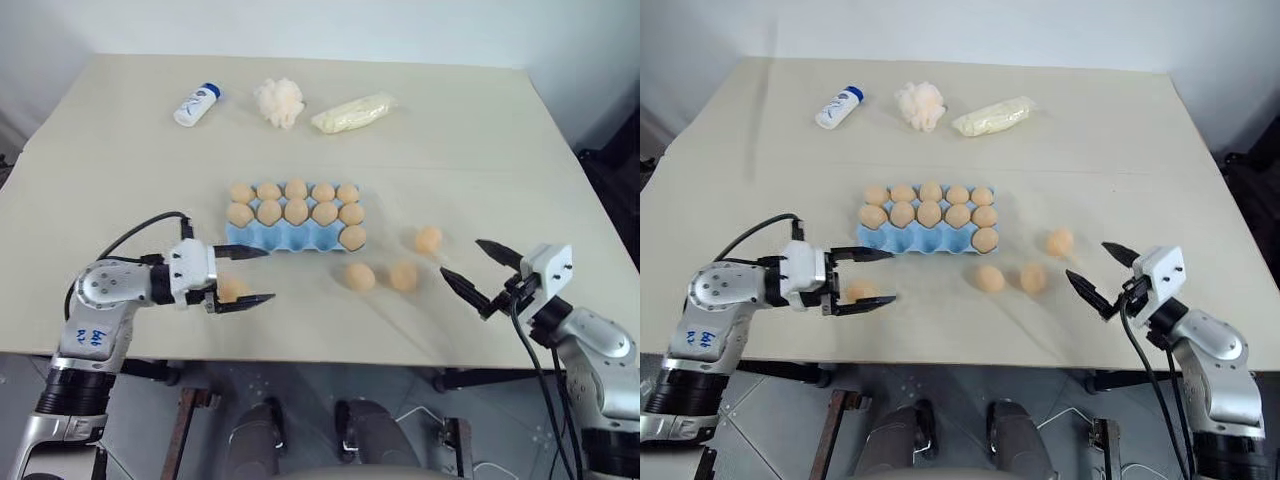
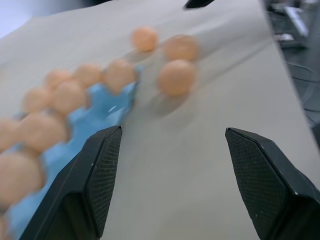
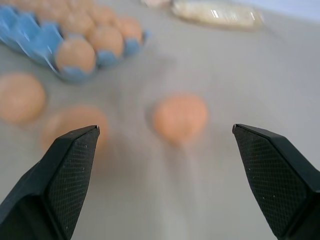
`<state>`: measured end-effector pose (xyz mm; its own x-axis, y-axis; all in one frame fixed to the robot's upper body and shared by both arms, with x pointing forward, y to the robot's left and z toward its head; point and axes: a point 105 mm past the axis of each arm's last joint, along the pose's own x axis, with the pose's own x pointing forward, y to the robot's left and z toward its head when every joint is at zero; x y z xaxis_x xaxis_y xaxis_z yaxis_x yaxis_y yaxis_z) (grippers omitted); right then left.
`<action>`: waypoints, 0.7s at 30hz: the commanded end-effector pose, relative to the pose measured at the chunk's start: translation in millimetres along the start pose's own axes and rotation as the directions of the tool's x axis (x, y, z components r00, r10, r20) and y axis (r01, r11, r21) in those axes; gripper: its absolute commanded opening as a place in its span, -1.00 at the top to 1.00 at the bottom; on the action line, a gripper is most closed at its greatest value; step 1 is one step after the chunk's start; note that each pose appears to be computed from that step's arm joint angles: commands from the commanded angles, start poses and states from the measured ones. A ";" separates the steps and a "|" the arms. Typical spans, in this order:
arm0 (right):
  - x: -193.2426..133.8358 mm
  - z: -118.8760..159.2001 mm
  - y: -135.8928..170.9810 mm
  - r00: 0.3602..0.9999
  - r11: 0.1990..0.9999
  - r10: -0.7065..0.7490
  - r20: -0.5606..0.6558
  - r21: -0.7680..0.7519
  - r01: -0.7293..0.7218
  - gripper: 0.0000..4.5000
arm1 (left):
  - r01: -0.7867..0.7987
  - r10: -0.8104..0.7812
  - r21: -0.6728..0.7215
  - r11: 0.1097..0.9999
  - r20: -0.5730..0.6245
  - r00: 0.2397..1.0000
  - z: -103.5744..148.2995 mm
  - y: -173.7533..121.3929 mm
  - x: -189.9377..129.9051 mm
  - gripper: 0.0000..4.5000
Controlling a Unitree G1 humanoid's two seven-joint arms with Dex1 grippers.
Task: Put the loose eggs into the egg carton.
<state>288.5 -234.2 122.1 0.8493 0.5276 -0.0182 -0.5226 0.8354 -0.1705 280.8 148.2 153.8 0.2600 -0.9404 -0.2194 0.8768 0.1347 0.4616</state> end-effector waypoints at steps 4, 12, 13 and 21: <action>21.6 16.0 -11.8 0.998 0.999 -0.051 0.026 0.013 0.051 -1.00 | 0.026 -0.026 0.038 0.999 0.000 1.000 2.6 0.6 1.3 -0.56; 68.1 16.0 -20.3 0.995 0.997 -0.024 -0.098 0.068 0.030 -1.00 | -0.019 0.020 0.026 0.999 -0.016 1.000 -1.0 -1.5 -4.2 -0.56; 72.0 15.6 -21.2 0.994 0.997 -0.025 -0.104 0.075 0.033 -1.00 | -0.024 0.025 0.024 0.999 -0.016 1.000 -1.1 -2.1 -4.7 -0.56; 104.1 -3.4 -22.4 0.986 0.996 -0.012 -0.167 0.088 0.027 -0.91 | -0.078 0.078 0.002 0.997 -0.030 0.996 -1.6 -5.8 -12.3 -0.58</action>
<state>385.1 -194.9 111.6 0.8422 0.4945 -0.2150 -0.5155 0.8553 -0.0522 275.5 158.4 141.6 0.3287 -0.9170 -0.2259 0.8739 0.2046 0.4410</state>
